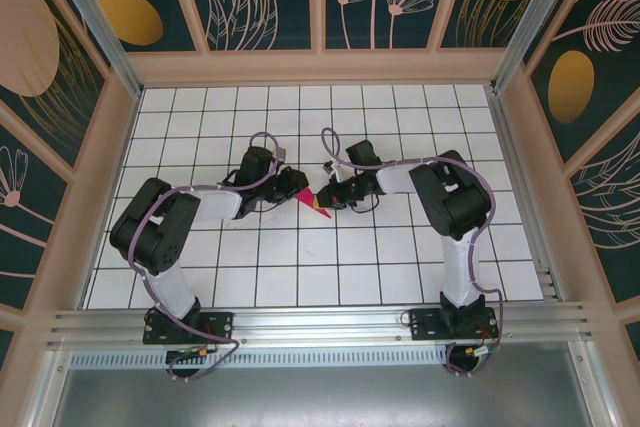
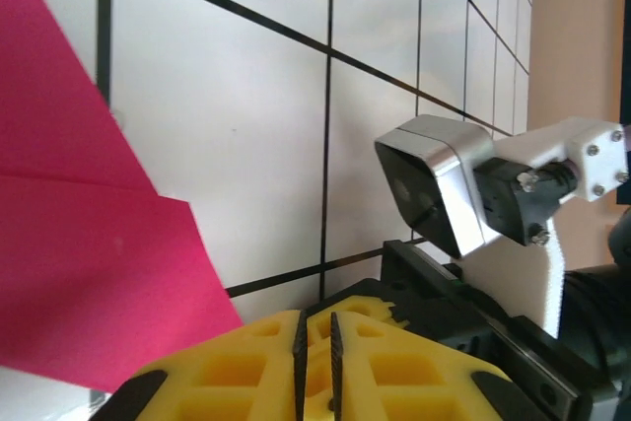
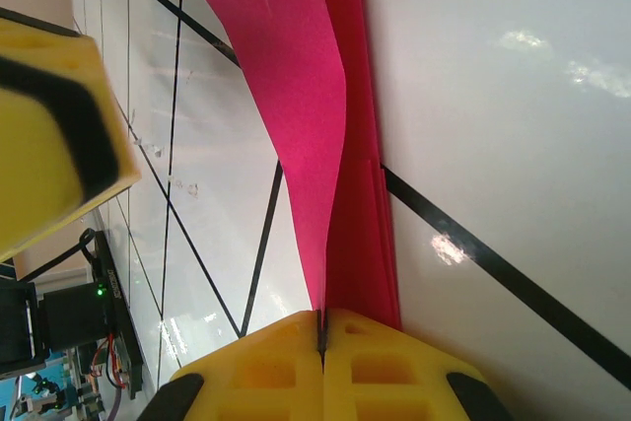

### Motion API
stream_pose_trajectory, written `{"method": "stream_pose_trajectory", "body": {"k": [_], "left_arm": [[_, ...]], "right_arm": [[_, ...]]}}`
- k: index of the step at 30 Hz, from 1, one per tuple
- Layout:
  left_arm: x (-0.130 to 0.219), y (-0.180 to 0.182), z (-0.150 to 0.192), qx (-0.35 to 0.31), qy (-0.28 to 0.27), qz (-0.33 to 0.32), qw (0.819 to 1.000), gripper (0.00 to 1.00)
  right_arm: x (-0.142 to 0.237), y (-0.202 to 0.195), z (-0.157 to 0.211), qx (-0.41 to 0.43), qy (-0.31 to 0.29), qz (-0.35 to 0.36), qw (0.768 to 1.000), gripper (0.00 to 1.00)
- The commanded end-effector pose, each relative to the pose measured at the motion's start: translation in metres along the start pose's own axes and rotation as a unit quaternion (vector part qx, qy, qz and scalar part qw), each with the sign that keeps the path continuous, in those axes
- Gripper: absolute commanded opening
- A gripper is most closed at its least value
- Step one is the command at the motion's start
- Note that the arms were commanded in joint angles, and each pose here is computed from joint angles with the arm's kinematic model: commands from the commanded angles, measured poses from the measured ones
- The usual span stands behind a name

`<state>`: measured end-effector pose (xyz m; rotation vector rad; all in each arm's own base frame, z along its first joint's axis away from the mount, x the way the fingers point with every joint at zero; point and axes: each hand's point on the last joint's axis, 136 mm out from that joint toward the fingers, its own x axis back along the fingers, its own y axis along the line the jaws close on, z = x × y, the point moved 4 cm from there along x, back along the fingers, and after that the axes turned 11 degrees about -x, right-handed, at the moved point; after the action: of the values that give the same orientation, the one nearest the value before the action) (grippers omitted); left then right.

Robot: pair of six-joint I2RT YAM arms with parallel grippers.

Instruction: Fold a paper plane with a square sheet of paper (pick it up from the middle)

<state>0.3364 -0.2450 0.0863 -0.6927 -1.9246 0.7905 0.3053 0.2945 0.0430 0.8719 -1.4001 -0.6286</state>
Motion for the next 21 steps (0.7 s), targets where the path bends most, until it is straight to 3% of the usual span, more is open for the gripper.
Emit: {"method": "stream_pose_trajectory", "body": {"k": [1, 12, 16, 21], "left_arm": [[-0.004, 0.004, 0.01, -0.001, 0.013, 0.004, 1.0, 0.16], [-0.02, 0.033, 0.029, 0.025, 0.055, -0.055, 0.997, 0.14], [-0.022, 0.052, 0.036, 0.035, 0.069, -0.107, 0.991, 0.12], [-0.02, 0.071, 0.044, 0.048, 0.08, -0.159, 0.983, 0.11]], "right_arm": [[-0.005, -0.042, 0.014, -0.06, 0.016, 0.069, 0.996, 0.04], [-0.006, -0.041, 0.013, -0.062, 0.018, 0.065, 0.996, 0.04], [-0.004, -0.036, 0.011, -0.057, 0.016, 0.059, 0.996, 0.05], [0.005, -0.012, 0.005, -0.05, 0.003, 0.026, 0.998, 0.12]]}}
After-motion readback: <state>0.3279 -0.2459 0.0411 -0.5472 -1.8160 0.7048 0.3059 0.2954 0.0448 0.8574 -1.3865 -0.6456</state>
